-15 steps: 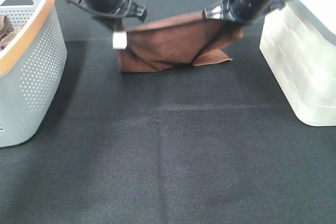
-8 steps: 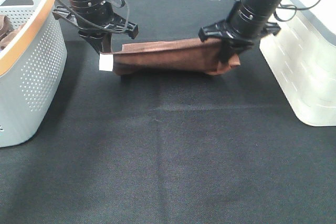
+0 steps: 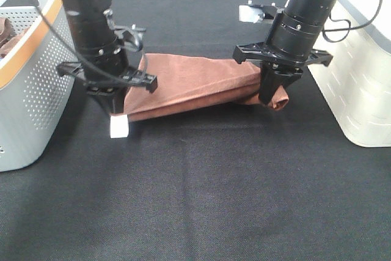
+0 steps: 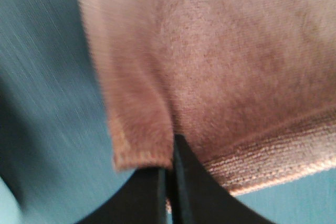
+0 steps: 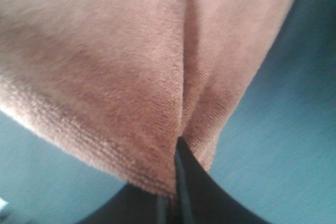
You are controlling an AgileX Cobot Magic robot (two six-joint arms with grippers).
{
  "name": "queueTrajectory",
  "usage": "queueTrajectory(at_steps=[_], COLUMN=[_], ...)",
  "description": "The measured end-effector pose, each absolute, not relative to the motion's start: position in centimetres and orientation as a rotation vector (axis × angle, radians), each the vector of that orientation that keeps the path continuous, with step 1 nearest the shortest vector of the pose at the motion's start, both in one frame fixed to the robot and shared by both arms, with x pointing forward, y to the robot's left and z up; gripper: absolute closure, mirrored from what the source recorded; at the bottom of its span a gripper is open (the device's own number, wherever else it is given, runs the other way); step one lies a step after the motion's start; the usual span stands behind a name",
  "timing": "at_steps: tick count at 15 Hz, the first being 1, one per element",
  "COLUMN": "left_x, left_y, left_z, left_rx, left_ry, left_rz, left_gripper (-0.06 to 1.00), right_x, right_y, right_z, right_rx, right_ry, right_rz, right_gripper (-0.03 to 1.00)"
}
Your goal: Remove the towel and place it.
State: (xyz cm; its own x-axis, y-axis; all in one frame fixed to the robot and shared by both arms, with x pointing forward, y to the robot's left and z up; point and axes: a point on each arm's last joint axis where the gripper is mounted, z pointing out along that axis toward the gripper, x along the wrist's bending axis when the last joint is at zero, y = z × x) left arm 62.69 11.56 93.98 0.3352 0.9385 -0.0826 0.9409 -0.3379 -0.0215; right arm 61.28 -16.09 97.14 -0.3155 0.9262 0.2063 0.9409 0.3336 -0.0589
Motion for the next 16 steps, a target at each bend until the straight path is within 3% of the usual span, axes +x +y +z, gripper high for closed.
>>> queueTrajectory(at_steps=[7, 9, 11, 12, 13, 15, 16], left_x=[58.9, 58.0, 57.9, 57.9, 57.9, 57.8, 57.8], left_y=[12.4, 13.1, 13.5, 13.6, 13.6, 13.3, 13.2], left_z=[92.4, 91.3, 91.2, 91.2, 91.2, 91.2, 91.2], left_rx=[2.527, 2.605, 2.625, 2.628, 2.626, 2.598, 2.587], left_ry=[1.879, 1.888, 1.894, 1.894, 1.896, 1.904, 1.906], left_rz=[-0.342, -0.360, -0.363, -0.363, -0.366, -0.402, -0.416], left_gripper=[0.94, 0.94, 0.94, 0.88, 0.73, 0.43, 0.35], right_x=[58.4, 58.4, 58.3, 58.3, 58.2, 58.2, 58.2], right_y=[-16.5, -16.8, -16.8, -16.9, -16.9, -17.0, -17.0], right_z=[93.9, 93.8, 93.8, 93.7, 93.7, 93.8, 93.9], right_rx=[-1.658, -1.657, -1.661, -1.660, -1.658, -1.657, -1.660], right_ry=[-2.244, -2.265, -2.255, -2.251, -2.251, -2.255, -2.255], right_rz=[0.051, 0.077, 0.088, 0.094, 0.101, 0.106, 0.102], right_gripper=[0.96, 0.81, 0.56, 0.41, 0.29, 0.24, 0.24])
